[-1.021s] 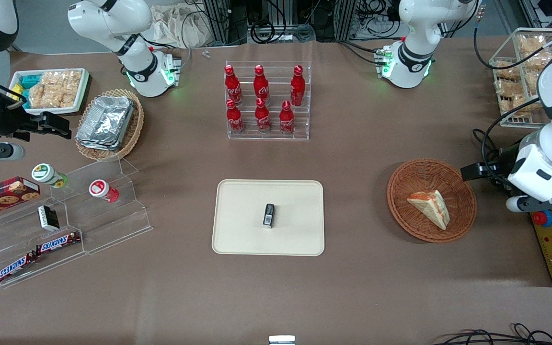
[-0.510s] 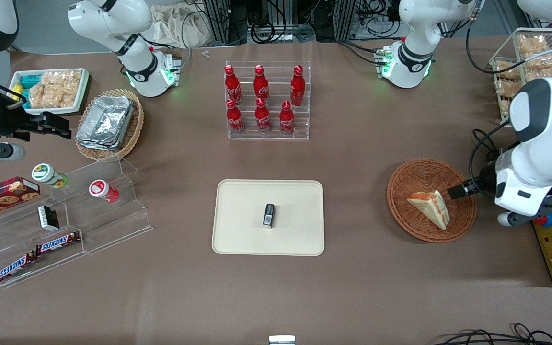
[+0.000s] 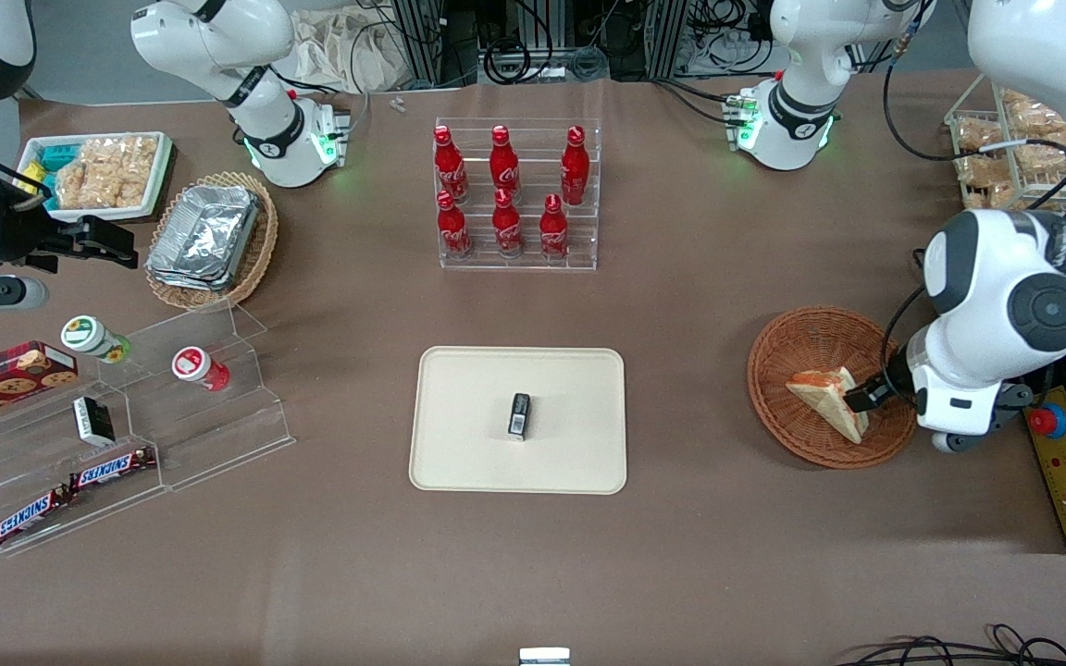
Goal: Place sandwich from basket to tray
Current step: 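Move the left gripper down over the wrapped sandwich in the wicker basket, then close the left gripper on the sandwich and lift it from the basket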
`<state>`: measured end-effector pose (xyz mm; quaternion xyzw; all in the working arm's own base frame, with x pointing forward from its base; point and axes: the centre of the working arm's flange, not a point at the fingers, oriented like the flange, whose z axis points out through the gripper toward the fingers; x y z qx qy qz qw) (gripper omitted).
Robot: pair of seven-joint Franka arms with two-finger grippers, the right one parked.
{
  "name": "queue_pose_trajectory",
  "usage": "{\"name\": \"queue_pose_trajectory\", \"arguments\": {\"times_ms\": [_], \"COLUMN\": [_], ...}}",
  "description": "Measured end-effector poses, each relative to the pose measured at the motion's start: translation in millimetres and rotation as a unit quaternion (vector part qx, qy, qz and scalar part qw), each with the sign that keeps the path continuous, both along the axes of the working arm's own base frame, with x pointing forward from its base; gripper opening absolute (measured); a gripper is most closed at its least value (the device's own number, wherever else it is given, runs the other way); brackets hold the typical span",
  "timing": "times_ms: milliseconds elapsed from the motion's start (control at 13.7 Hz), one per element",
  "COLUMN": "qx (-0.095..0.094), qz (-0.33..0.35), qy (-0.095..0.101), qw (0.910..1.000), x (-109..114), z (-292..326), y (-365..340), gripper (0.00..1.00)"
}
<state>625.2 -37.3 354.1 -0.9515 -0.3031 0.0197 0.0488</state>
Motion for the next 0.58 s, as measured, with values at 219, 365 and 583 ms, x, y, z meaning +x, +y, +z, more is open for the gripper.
{"name": "queue_pose_trajectory", "arguments": {"times_ms": [219, 365, 583], "qx": [-0.001, -0.001, -0.001], "qz": [0.04, 0.058, 0.067], "qy": [0.003, 0.009, 0.018], "qw": [0.9992, 0.9983, 0.9976], "x": [3.7, 4.2, -0.7], "z": [-24.8, -38.9, -57.3], "y": [-1.0, -2.9, -4.4], "gripper": [1.0, 1.0, 1.0]}}
